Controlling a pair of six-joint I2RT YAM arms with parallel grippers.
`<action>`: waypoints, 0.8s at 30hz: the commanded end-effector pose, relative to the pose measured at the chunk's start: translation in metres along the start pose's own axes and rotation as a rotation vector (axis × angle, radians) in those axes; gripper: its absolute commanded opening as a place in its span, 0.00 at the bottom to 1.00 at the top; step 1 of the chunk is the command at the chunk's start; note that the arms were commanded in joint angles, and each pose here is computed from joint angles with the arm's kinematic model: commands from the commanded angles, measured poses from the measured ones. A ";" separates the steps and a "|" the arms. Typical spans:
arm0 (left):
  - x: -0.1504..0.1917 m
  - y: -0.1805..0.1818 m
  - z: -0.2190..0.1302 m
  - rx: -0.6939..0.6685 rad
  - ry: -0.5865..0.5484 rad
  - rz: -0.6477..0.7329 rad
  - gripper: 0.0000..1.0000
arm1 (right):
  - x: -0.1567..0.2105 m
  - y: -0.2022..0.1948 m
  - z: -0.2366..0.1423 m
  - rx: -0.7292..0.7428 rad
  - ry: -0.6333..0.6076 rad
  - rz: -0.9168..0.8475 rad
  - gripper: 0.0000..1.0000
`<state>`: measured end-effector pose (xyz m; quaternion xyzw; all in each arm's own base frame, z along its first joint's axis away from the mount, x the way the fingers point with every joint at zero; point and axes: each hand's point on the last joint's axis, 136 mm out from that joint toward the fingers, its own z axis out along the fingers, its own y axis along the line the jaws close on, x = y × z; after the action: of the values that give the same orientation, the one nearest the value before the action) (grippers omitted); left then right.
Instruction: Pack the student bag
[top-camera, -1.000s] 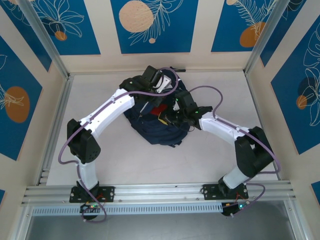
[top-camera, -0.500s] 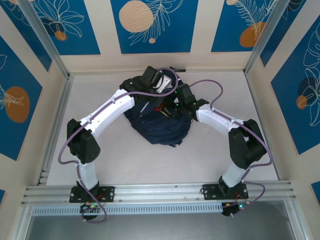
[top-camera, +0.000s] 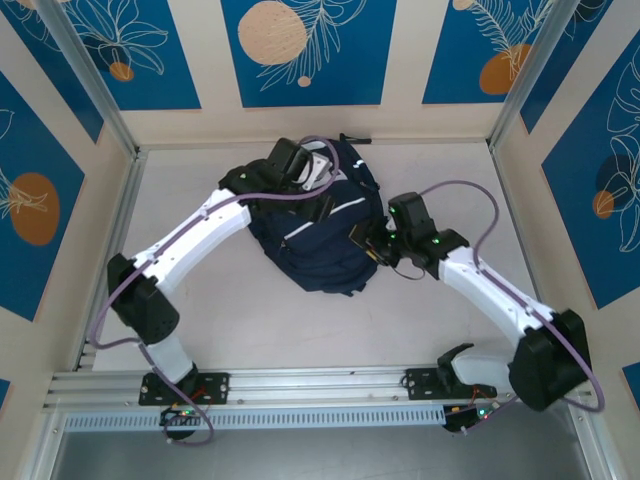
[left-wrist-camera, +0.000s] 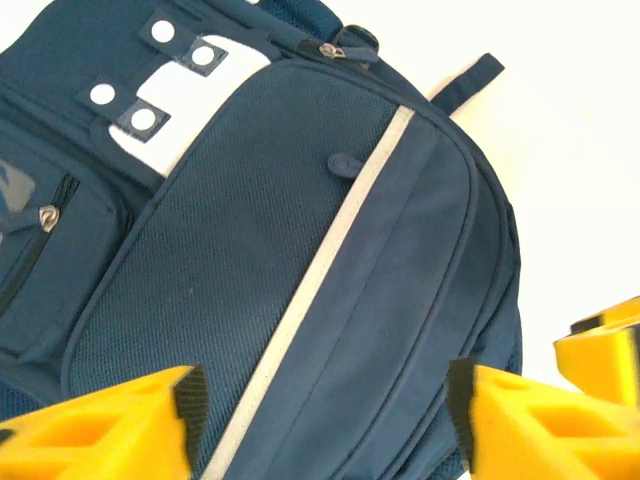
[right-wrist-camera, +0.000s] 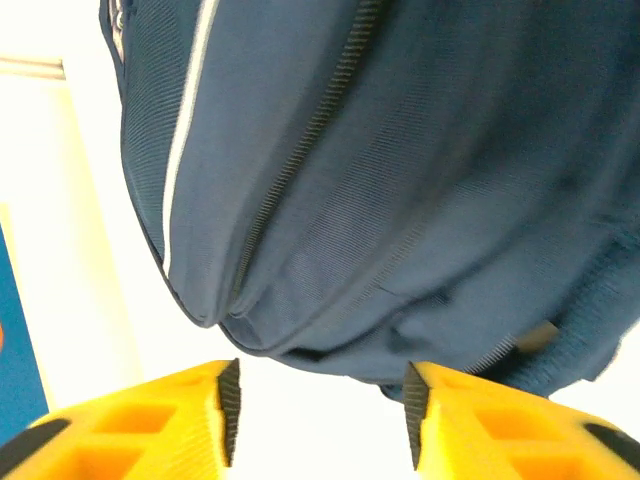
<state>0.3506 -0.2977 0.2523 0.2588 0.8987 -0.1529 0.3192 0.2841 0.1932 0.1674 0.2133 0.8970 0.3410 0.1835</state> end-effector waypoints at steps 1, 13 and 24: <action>0.019 0.008 -0.009 0.012 0.001 -0.089 0.73 | 0.003 -0.026 -0.014 0.070 -0.022 -0.008 0.59; 0.128 0.051 0.008 -0.017 0.102 -0.174 0.66 | 0.004 0.005 -0.009 -0.040 0.063 -0.130 0.86; 0.145 0.058 0.045 0.003 0.164 -0.047 0.39 | 0.019 0.028 0.012 -0.057 0.149 -0.166 0.88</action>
<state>0.3009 -0.2118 0.1206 0.2283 0.9365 -0.1294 0.2327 0.2776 0.2146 0.1594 0.1311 0.9185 0.3439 0.1445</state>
